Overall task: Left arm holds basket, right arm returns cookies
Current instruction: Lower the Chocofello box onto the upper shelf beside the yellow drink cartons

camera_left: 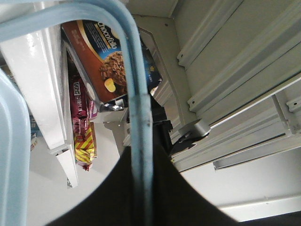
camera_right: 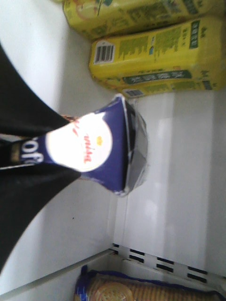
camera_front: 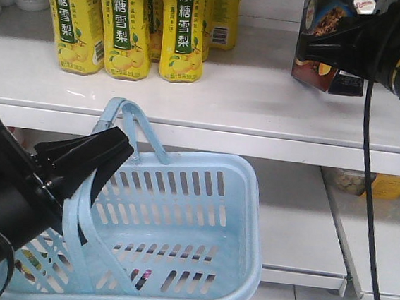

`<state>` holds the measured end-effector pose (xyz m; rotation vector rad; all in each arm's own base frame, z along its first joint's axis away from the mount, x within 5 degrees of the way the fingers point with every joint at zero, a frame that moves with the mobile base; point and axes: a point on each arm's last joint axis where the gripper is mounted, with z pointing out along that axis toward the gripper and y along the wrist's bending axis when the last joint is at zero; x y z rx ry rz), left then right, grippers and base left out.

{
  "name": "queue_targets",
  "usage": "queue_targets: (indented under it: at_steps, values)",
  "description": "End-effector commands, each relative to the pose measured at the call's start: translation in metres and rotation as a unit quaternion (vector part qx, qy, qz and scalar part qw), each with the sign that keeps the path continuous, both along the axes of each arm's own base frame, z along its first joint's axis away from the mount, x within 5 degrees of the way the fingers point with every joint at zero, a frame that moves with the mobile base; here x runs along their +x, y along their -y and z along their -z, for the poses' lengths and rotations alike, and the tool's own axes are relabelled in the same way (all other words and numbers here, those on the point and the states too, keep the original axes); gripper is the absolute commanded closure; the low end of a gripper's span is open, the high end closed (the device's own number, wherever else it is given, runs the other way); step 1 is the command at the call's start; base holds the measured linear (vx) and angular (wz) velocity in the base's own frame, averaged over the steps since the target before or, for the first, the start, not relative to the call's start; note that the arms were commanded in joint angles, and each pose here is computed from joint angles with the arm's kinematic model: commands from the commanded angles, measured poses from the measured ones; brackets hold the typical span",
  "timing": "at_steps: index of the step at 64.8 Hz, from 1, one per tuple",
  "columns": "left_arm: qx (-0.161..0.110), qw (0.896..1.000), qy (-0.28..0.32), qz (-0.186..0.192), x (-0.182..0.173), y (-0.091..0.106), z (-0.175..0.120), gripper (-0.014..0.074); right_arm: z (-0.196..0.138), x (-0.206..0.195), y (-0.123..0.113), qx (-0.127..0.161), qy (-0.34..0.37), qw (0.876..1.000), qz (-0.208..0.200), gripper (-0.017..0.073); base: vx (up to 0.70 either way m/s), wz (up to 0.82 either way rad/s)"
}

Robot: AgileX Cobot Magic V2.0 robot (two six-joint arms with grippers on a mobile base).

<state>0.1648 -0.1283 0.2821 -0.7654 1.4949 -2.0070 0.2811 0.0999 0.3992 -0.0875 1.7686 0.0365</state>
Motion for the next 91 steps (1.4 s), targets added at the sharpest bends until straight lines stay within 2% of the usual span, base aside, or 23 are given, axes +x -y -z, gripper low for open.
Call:
queue_targets:
  at_steps: [1, 17, 33, 49, 60, 78, 84, 91]
  values:
    - [-0.06, 0.997, 0.049, -0.029, 0.003, -0.007, -0.023, 0.0594, -0.008, 0.005, 0.006, 0.0, 0.02, 1.0, 0.001, 0.0565, 0.0, 0.0]
    - [-0.06, 0.997, 0.049, -0.029, 0.003, -0.007, -0.023, 0.0594, 0.003, 0.017, 0.01, -0.005, 0.006, 1.0, 0.008, 0.0565, 0.0, 0.0]
    - [-0.06, 0.997, 0.049, -0.029, 0.003, -0.007, -0.023, 0.0594, 0.027, 0.016, 0.007, -0.014, -0.023, 1.0, -0.011, 0.0565, 0.0, 0.0]
    - [-0.06, 0.997, 0.049, -0.029, 0.003, -0.007, -0.023, 0.0594, 0.022, 0.011, 0.008, -0.011, -0.014, 1.0, -0.013, 0.054, 0.0, 0.0]
    - [-0.06, 0.997, 0.049, -0.029, 0.003, -0.007, -0.023, 0.0594, 0.014, 0.005, 0.008, -0.004, 0.002, 1.0, -0.026, 0.0443, 0.0, 0.0]
    - [-0.06, 0.997, 0.049, -0.029, 0.003, -0.007, -0.023, 0.0594, 0.005, -0.002, 0.011, 0.002, 0.015, 1.0, -0.025, 0.0195, 0.0, 0.0]
    - [-0.06, 0.997, 0.049, -0.029, 0.003, -0.007, -0.023, 0.0594, 0.002, -0.005, 0.013, 0.005, 0.019, 1.0, -0.021, 0.0158, 0.0, 0.0]
    - [-0.06, 0.997, 0.049, -0.029, 0.003, -0.007, -0.023, 0.0594, -0.003, -0.01, 0.017, 0.006, 0.023, 1.0, -0.008, 0.0158, 0.0, 0.0]
